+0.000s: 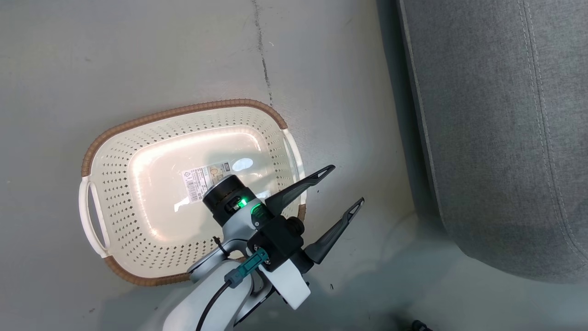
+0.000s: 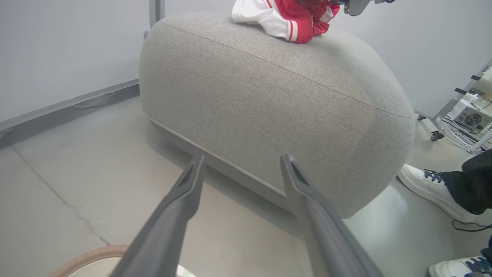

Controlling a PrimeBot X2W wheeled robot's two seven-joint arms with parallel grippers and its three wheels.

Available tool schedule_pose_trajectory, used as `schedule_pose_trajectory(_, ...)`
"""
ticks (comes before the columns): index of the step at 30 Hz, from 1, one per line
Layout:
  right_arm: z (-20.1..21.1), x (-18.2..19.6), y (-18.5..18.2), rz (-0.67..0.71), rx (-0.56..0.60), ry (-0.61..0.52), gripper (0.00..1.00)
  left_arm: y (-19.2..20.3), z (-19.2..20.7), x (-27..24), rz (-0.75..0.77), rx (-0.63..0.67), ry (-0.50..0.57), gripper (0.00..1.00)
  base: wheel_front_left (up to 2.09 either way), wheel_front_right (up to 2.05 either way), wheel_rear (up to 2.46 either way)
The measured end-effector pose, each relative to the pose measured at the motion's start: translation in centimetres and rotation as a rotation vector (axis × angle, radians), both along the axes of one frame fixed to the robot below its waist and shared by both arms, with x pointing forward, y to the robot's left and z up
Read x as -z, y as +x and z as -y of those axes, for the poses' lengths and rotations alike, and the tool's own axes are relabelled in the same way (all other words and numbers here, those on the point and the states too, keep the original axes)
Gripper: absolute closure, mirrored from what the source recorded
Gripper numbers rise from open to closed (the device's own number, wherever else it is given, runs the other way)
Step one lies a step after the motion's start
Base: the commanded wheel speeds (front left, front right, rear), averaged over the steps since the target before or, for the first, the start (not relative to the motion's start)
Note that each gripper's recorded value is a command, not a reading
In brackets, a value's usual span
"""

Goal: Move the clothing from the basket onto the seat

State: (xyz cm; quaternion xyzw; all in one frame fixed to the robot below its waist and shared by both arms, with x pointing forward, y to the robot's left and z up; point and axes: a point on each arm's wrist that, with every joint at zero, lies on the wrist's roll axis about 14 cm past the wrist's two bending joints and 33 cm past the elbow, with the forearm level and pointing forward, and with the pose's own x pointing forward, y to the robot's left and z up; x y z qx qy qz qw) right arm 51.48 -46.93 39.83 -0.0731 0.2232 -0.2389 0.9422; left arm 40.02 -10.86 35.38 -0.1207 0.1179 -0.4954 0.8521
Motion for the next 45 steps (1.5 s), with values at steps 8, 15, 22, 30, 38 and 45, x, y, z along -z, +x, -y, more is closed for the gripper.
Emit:
schedule_pose_trajectory(8,0.1,-0.8,0.0,-0.004,-0.025,-0.034,0.05,0.3,0.3,-0.7,0.034,0.01,0.0,0.0,0.0,0.0,0.0)
schedule_pose_trajectory(15,0.0,-1.8,-0.4,-0.02,-0.053,-0.062,0.0,0.2,0.6,-1.9,0.06,0.014,-0.004,0.0,0.0,0.0,0.0)
schedule_pose_trajectory(22,-0.5,-2.4,-1.7,-0.107,-0.087,-0.074,0.0,0.2,1.5,-4.6,0.096,0.013,-0.045,0.0,0.0,0.0,0.0)
schedule_pose_trajectory(30,-0.9,-5.6,-3.4,-0.142,-0.142,-0.121,0.0,-0.6,2.3,-8.6,0.136,0.001,-0.1,0.0,0.0,0.0,0.0)
schedule_pose_trajectory(38,-1.9,-11.6,-4.5,-0.03,-0.24,-0.203,0.0,-2.1,2.5,-12.3,0.195,-0.006,-0.122,0.0,0.0,0.0,0.0)
schedule_pose_trajectory(45,-3.8,-17.3,-5.5,0.162,-0.31,-0.209,0.0,-2.6,2.0,-15.6,0.257,-0.039,-0.149,0.0,0.0,0.0,0.0)
